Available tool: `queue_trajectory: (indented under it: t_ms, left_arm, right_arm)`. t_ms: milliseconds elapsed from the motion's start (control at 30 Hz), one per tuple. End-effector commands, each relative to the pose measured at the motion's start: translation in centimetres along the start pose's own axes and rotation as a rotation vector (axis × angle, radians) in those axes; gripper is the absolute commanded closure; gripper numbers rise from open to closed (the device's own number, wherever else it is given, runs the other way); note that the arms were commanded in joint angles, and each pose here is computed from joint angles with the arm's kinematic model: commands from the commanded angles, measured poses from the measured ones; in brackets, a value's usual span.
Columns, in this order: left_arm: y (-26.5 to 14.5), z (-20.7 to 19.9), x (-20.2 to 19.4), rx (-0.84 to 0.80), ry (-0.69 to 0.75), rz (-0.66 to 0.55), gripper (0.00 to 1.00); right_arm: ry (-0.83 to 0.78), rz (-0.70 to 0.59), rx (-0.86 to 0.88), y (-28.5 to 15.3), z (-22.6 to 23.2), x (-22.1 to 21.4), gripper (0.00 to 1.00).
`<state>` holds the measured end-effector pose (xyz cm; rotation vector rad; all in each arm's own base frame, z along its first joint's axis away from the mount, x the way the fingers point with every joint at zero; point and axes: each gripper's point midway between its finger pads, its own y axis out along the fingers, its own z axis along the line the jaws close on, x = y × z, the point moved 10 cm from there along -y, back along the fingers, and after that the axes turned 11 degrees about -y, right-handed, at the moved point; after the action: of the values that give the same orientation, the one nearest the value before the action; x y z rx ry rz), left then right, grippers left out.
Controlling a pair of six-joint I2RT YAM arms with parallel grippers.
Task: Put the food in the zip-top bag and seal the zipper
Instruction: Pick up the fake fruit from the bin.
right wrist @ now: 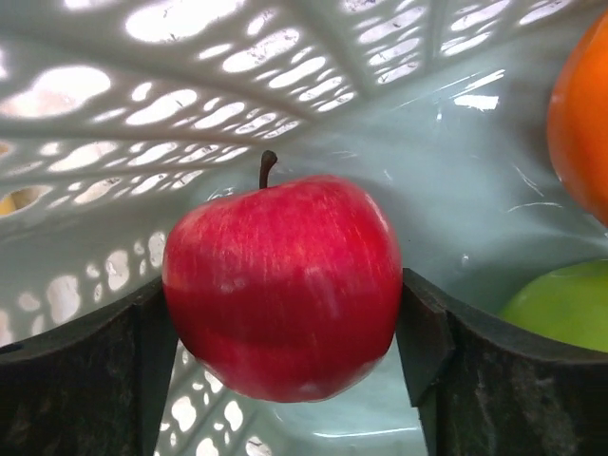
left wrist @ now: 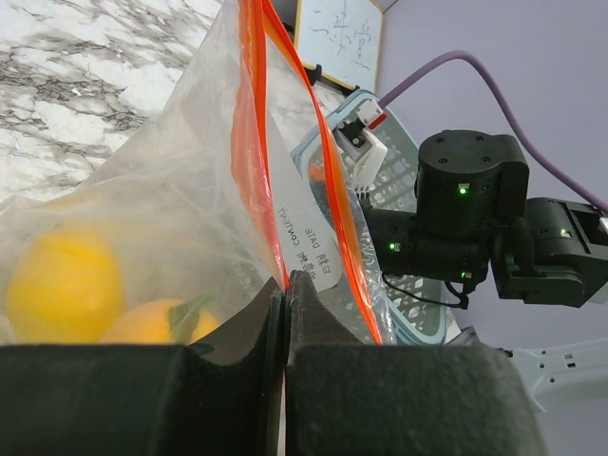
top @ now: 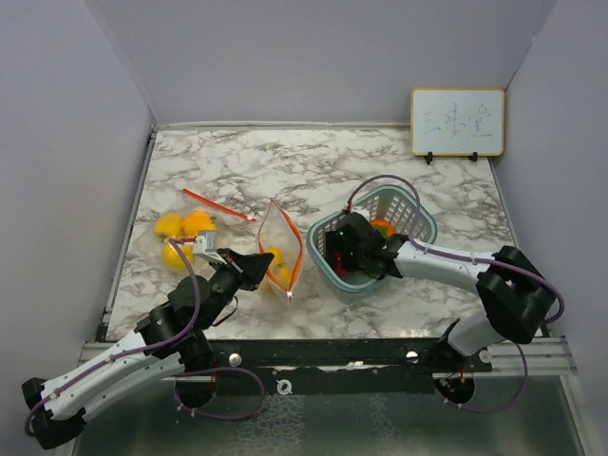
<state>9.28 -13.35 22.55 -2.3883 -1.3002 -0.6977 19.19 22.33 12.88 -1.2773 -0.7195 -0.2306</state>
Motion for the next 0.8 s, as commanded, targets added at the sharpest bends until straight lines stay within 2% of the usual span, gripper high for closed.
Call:
queue_trajectory:
  t_ms: [0,133,300,567,767]
  left_arm:
    - [0.2,0.0,0.0,-0.011,0.0,-0.012,1.0]
    - [0.2,0.0,-0.1,-0.009,0.001,-0.012,1.0]
    - [0.3,0.0,-0.2,-0.009,-0.002,-0.007,1.0]
    - [0.2,0.2,-0.2,-0.002,-0.007,-0.011,1.0]
    - [0.2,0.1,-0.2,-0.001,-0.009,-0.004,1.0]
  right_arm:
    - [0.03,-0.024,-0.029,1.1,-0.3,-0.4,0.28]
    - [0.047,-0.078,-0.045,-1.0,-0.7,0.4,0.48]
    - [0.042,-0.221,0.029,-5.9,-0.8,2.6,0.52]
    - [-0.117,-0.476,0.474,-14.5,1.6,6.2,0.55]
    - [-0.238,-0.574,0.915,-16.7,5.5,8.1,0.56]
